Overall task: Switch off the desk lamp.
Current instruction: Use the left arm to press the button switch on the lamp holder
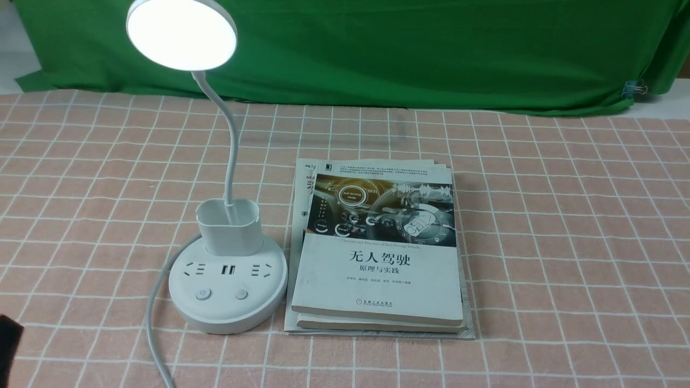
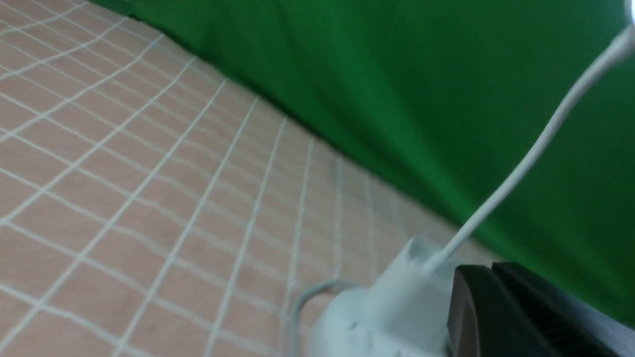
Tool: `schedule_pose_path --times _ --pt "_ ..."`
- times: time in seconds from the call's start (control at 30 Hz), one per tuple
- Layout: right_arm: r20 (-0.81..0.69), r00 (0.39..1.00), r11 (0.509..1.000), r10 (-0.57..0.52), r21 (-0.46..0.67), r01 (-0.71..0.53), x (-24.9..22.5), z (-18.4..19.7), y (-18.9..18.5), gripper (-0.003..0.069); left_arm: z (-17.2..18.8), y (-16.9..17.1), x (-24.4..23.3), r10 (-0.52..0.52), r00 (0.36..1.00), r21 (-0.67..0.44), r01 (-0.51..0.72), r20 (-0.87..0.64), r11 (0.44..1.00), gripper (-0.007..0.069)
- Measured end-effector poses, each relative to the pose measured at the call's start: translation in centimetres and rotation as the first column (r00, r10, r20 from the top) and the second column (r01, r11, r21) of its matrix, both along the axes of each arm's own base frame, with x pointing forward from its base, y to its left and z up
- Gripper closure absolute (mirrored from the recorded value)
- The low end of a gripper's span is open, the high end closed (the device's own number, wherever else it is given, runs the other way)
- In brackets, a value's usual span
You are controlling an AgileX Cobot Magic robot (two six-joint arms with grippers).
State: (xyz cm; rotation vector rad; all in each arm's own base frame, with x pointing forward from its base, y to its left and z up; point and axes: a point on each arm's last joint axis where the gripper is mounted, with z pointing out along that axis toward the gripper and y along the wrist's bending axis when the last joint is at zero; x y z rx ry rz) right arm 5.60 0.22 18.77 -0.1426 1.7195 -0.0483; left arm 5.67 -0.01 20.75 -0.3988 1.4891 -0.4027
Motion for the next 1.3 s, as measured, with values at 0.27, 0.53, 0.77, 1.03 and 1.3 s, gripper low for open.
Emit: schedule_pose_path --times 0.27,0.53,0.77,1.03,1.3 --pt "0.000 1.000 1.000 0.000 0.000 0.000 0.0 0.0 0.0 0.0419 1.4 0.5 -0.2 0.047 0.993 -0.191 -0.025 0.112 0.981 0.0629" --pt "0.000 1.000 1.000 0.000 0.000 0.000 0.0 0.0 0.0 0.0419 7.2 -1.2 2.5 -0.136 0.906 0.059 0.173 -0.402 0.983 0.0629" --pt "0.000 1.000 1.000 0.000 0.000 0.000 0.0 0.0 0.0 0.0419 7.4 -1.2 7.7 -0.141 0.531 0.102 0.402 -0.836 0.910 0.0629" --pt "0.000 1.000 1.000 0.000 0.000 0.000 0.0 0.0 0.0 0.0419 5.1 -5.8 15.0 -0.172 0.281 0.045 0.626 -0.944 0.779 0.0629" --pt "0.000 1.000 1.000 0.000 0.000 0.000 0.0 0.0 0.0 0.0419 3.2 -11.5 20.9 -0.163 0.177 0.018 0.729 -0.971 0.684 0.0629"
